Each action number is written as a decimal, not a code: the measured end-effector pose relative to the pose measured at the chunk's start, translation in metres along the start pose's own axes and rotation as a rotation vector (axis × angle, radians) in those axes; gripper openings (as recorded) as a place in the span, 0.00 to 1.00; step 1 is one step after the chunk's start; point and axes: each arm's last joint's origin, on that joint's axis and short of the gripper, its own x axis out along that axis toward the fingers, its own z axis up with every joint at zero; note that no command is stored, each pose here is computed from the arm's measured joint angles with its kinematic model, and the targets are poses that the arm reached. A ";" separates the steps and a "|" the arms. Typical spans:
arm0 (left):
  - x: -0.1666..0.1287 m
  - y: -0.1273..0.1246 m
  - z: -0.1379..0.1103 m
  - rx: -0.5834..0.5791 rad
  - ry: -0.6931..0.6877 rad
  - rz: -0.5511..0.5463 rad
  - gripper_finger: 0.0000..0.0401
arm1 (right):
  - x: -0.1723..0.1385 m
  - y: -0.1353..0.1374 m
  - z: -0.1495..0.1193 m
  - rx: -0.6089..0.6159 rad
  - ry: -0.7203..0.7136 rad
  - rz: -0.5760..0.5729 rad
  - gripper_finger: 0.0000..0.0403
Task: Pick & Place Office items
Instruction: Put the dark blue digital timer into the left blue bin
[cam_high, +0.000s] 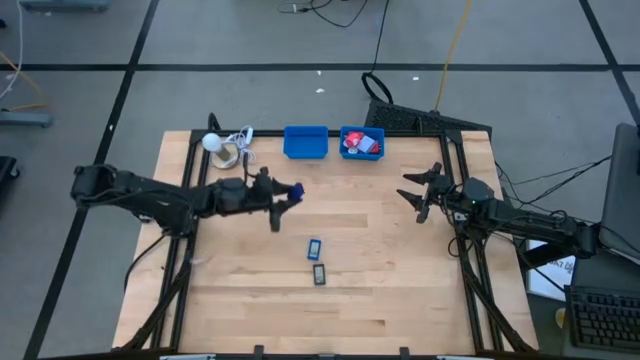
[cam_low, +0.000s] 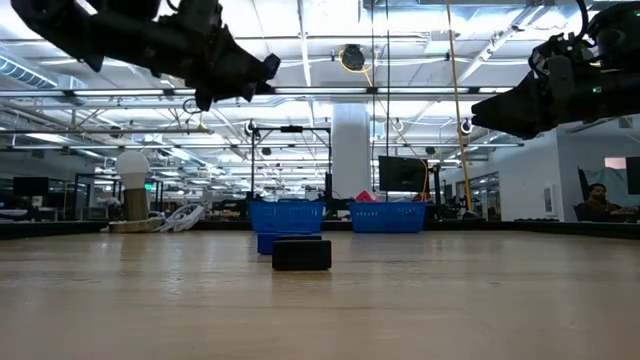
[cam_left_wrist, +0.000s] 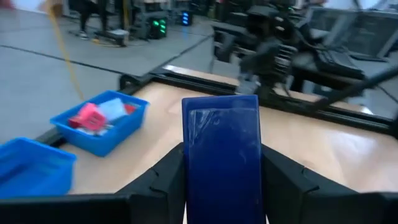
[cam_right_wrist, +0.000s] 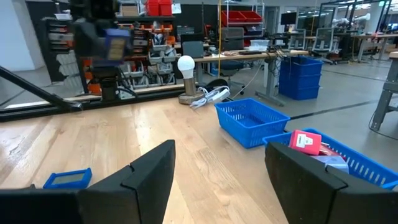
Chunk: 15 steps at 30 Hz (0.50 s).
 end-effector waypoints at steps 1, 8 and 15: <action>0.001 0.005 0.001 -0.003 -0.008 0.018 0.40 | 0.000 0.000 0.000 0.000 0.000 0.000 0.59; 0.011 0.046 0.002 -0.059 -0.003 0.167 0.39 | 0.000 0.000 0.000 0.000 0.000 0.000 0.59; 0.027 0.083 -0.001 -0.163 -0.038 0.255 0.40 | 0.000 0.000 0.000 0.000 0.001 0.000 0.59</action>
